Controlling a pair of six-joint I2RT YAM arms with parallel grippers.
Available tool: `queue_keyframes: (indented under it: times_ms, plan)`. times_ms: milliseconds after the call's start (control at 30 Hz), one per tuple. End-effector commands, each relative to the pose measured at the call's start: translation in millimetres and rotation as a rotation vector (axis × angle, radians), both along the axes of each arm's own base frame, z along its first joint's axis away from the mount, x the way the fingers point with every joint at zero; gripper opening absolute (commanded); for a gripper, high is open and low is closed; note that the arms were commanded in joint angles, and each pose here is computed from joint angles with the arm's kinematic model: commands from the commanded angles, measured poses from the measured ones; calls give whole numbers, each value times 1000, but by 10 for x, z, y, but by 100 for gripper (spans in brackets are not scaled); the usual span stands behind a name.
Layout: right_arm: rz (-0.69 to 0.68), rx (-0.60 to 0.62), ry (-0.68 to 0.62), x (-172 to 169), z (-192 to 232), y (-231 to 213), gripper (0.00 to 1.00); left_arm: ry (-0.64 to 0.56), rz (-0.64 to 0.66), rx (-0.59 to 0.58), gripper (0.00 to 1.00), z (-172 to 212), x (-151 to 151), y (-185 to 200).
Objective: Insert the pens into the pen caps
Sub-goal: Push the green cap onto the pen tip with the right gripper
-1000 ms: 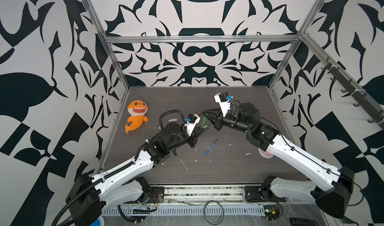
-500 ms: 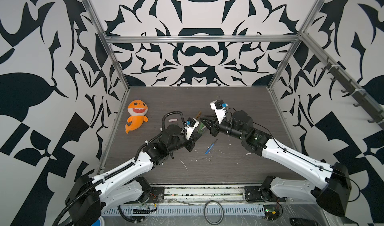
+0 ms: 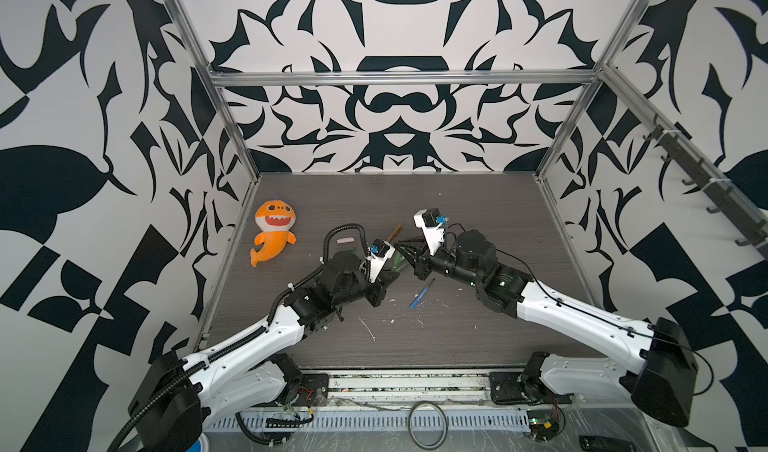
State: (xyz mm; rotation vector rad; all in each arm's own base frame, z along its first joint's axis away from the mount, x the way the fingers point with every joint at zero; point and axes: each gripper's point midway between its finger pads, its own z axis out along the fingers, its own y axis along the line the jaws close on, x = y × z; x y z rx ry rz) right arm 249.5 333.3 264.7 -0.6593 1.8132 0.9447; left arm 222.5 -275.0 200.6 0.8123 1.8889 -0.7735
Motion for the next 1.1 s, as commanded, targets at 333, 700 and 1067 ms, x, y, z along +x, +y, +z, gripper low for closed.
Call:
queue_keyframes:
  times_ms: [333, 700, 1067]
  plan:
    - [62, -287, 271, -509, -789, -170, 0, -364, 63, -438, 4, 1679, 251, 69]
    - [-21, -18, 61, -187, 533, 1, 13, -297, -56, -419, 6, 1592, 168, -134]
    - [-192, 35, -110, -31, 1211, -405, 38, -272, -72, -401, 7, 1511, 188, -197]
